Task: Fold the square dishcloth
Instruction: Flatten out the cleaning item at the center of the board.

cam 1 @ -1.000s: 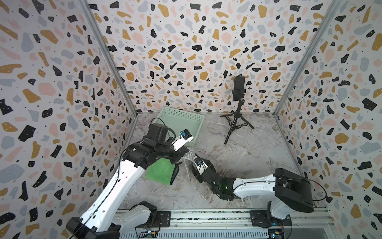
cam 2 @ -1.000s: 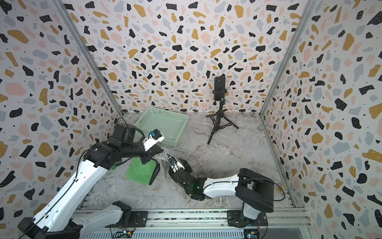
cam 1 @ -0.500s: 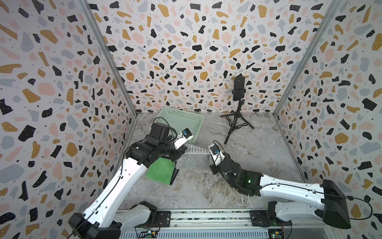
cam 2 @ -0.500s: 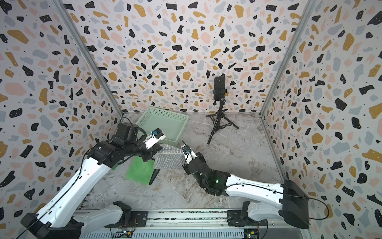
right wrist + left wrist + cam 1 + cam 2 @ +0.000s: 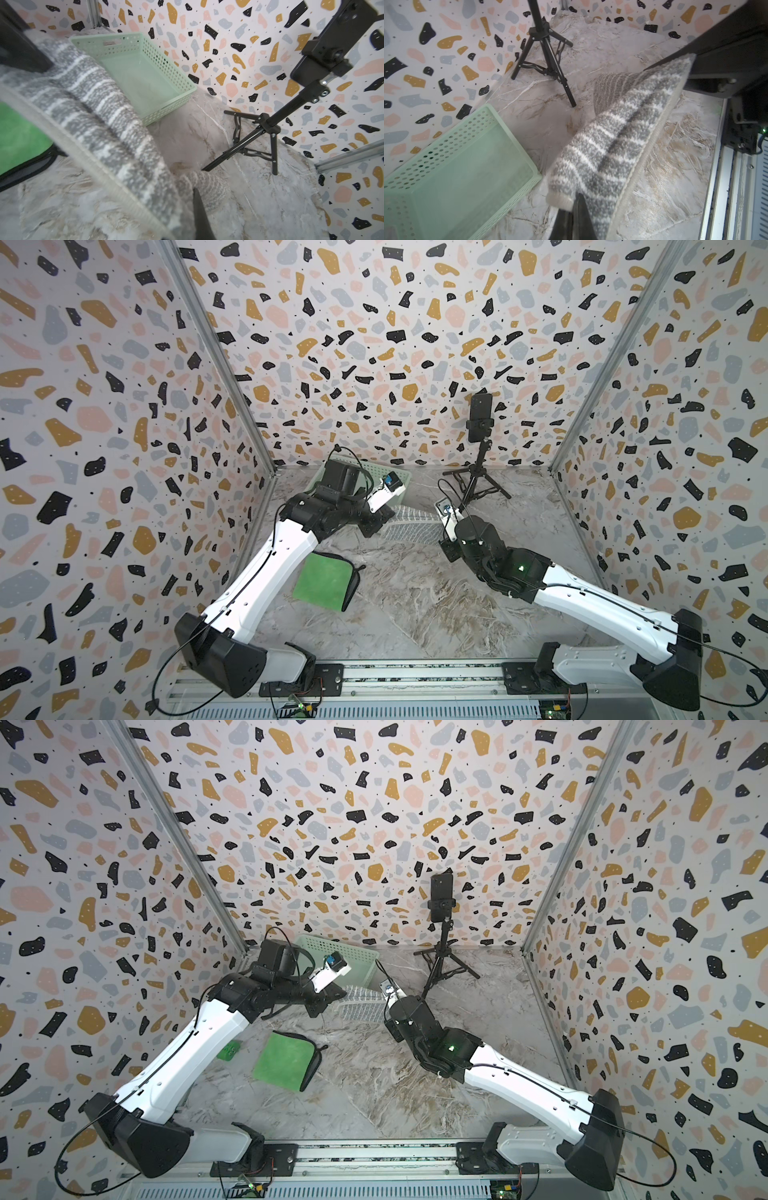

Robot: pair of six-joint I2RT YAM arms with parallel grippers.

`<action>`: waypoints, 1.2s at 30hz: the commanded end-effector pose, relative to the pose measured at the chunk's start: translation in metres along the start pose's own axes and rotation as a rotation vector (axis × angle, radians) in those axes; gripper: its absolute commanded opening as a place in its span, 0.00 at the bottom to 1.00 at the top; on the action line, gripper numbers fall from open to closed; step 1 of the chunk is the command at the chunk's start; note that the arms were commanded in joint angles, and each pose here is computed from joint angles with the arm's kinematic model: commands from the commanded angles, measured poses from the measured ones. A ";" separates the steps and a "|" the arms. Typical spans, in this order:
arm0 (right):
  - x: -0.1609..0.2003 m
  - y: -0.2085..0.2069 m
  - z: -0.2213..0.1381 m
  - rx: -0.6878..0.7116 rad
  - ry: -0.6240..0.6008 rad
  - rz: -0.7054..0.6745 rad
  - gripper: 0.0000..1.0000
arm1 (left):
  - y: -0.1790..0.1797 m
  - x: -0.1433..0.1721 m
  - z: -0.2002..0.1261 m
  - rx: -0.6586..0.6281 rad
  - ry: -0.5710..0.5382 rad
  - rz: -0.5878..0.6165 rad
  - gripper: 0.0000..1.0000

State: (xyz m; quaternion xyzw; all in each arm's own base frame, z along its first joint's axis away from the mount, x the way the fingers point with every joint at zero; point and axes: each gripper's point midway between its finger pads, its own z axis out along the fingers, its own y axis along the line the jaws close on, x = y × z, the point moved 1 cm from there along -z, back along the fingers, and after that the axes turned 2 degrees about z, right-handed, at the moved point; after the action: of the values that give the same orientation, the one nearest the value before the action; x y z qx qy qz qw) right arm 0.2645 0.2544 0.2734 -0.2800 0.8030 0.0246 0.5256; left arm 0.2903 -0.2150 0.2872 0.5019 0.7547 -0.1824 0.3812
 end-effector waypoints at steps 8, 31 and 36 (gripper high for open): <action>0.202 0.112 -0.045 -0.407 0.569 0.034 0.13 | -0.111 0.184 0.009 0.422 0.425 0.155 0.51; 0.190 0.036 0.049 -0.272 0.592 0.666 0.33 | -0.092 0.151 0.084 0.213 0.431 0.152 0.46; 0.212 0.032 0.073 -0.261 0.618 0.770 0.30 | -0.100 0.142 0.122 0.182 0.489 0.248 0.44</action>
State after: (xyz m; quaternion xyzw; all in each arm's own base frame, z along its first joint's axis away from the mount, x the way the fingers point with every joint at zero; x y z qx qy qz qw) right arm 0.2413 0.2118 0.0554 -0.0431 0.9620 0.2063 0.1738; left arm 0.1979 -0.2305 0.0914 0.6521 0.7381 -0.1132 0.1312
